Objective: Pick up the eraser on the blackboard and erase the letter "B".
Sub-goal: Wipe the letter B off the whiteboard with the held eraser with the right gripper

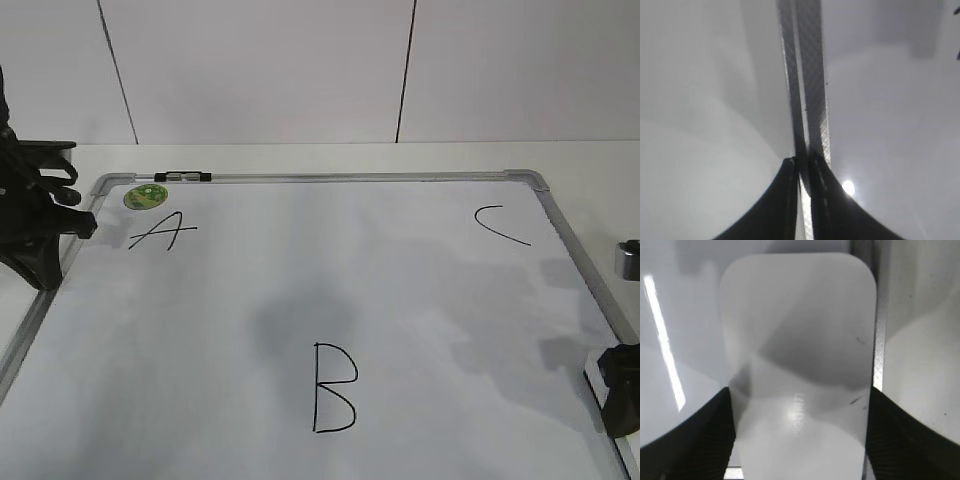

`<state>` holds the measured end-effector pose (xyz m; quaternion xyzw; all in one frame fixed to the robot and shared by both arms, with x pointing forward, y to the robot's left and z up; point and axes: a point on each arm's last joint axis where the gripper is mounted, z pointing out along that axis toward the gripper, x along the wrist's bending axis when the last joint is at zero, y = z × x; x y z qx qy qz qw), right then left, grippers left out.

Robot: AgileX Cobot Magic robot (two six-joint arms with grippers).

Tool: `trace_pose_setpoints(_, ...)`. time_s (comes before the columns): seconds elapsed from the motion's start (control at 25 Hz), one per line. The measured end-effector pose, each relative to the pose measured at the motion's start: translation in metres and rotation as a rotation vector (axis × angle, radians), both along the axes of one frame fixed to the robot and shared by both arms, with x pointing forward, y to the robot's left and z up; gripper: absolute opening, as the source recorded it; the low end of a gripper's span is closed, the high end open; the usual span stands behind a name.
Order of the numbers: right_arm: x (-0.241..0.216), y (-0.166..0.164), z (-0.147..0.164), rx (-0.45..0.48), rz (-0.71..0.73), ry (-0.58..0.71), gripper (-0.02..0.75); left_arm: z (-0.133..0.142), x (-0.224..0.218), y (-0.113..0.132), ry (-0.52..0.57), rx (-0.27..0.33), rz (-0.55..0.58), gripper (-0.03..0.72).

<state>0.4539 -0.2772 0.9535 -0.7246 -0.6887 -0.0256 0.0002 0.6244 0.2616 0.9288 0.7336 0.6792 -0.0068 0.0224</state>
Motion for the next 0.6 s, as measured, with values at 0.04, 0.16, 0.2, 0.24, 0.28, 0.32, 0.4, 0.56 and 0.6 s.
trace_pose_setpoints(0.04,0.0,0.0,0.0,0.0,0.0,0.0,0.561,0.0,0.0,0.0,0.0,0.0,0.0,0.024)
trace_pose_setpoints(0.16,0.001,0.0,0.002,0.001,0.0,0.007,0.561,0.0,0.0,0.0,0.002,-0.001,0.001,0.024)
trace_pose_setpoints(0.2,0.002,0.0,0.003,-0.001,0.001,0.009,0.561,0.0,0.0,0.0,0.002,-0.001,0.001,0.024)
trace_pose_setpoints(0.24,0.003,0.0,0.006,-0.005,0.005,0.014,0.56,0.0,0.0,0.0,0.002,-0.001,0.001,0.024)
trace_pose_setpoints(0.28,0.004,-0.001,0.008,-0.011,0.008,0.018,0.56,0.0,0.0,0.0,0.002,-0.001,0.001,0.024)
trace_pose_setpoints(0.32,0.006,-0.001,0.01,-0.014,0.01,0.014,0.559,0.0,0.0,0.0,0.002,-0.001,0.001,0.024)
trace_pose_setpoints(0.4,0.009,-0.001,0.016,-0.016,0.012,0.017,0.559,0.0,0.0,0.0,0.002,-0.001,0.001,0.024)
trace_pose_setpoints(0.56,0.013,0.001,0.027,-0.01,0.01,0.039,0.559,0.0,0.0,0.0,0.002,-0.001,0.001,0.024)
trace_pose_setpoints(0.6,0.014,0.001,0.03,-0.001,0.009,0.039,0.559,0.0,0.0,0.0,0.002,-0.001,0.001,0.024)
